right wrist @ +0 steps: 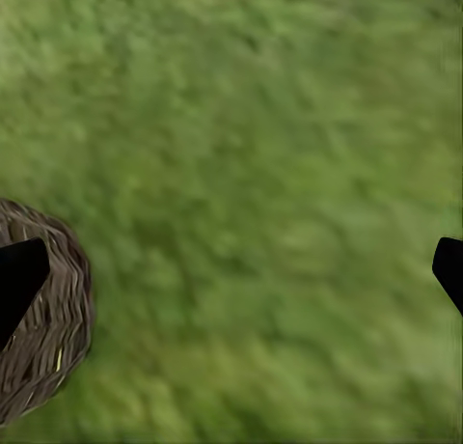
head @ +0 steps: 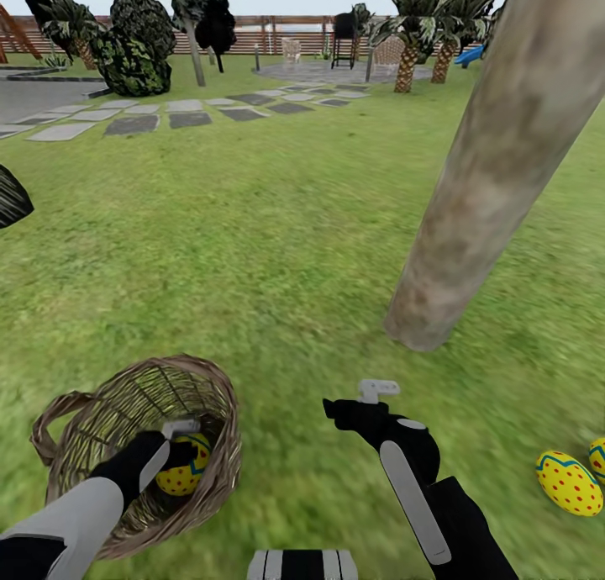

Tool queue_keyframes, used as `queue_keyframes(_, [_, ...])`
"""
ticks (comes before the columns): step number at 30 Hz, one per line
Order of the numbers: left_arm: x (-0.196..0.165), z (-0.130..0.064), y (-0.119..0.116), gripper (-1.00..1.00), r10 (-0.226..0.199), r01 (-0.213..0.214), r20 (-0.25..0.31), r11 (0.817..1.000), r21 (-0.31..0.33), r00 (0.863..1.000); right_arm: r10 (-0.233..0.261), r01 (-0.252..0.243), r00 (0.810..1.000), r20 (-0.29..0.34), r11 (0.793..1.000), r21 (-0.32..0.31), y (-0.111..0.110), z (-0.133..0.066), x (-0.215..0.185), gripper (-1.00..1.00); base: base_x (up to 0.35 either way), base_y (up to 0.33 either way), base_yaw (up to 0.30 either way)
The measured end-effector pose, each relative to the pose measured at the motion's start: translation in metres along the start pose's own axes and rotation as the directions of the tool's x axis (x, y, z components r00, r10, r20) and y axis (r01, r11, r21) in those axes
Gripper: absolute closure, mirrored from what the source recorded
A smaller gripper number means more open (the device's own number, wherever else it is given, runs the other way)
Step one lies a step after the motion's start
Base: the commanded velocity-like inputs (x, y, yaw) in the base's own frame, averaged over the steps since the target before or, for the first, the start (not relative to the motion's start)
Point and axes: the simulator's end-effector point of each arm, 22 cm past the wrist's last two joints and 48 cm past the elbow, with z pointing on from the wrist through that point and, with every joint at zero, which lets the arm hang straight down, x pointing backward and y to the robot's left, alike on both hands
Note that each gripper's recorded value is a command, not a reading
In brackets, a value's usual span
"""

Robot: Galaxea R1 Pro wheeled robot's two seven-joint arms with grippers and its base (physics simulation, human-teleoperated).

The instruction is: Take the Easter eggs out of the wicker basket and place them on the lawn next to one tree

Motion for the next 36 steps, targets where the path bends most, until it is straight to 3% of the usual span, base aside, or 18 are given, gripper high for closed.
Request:
queue_keyframes(11, [-0.010,0.001,-0.002,-1.00,-0.004,0.004,0.048,1.000,0.002,0.999,0.001,-0.001,1.000,-0.003,1.000,0.001,-0.001,0.001,0.001,-1.00,0.000,0.000,0.000])
queue_keyframes(16, [-0.002,0.010,-0.002,-1.00,-0.009,0.009,0.033,1.000,0.003,0.999,0.005,-0.005,1.000,-0.022,1.000,0.003,-0.003,0.009,0.009,-1.00,0.000,0.000,0.000])
queue_keyframes(25, [-0.001,0.012,-0.006,-1.00,-0.064,0.063,0.030,0.998,0.027,0.997,0.007,-0.006,1.000,-0.026,1.000,0.003,-0.004,0.010,0.011,-1.00,0.000,0.000,0.000])
queue_keyframes(29, [0.000,0.017,-0.005,-1.00,-0.046,0.046,0.027,0.999,0.015,0.999,0.010,-0.010,0.999,-0.041,1.000,0.005,-0.006,0.016,0.017,-1.00,0.000,0.000,0.000])
queue_keyframes(36, [0.000,0.017,-0.004,-1.00,-0.053,0.052,0.027,0.999,0.016,0.998,0.010,-0.010,0.999,-0.041,1.000,0.005,-0.006,0.016,0.017,-1.00,0.000,0.000,0.000])
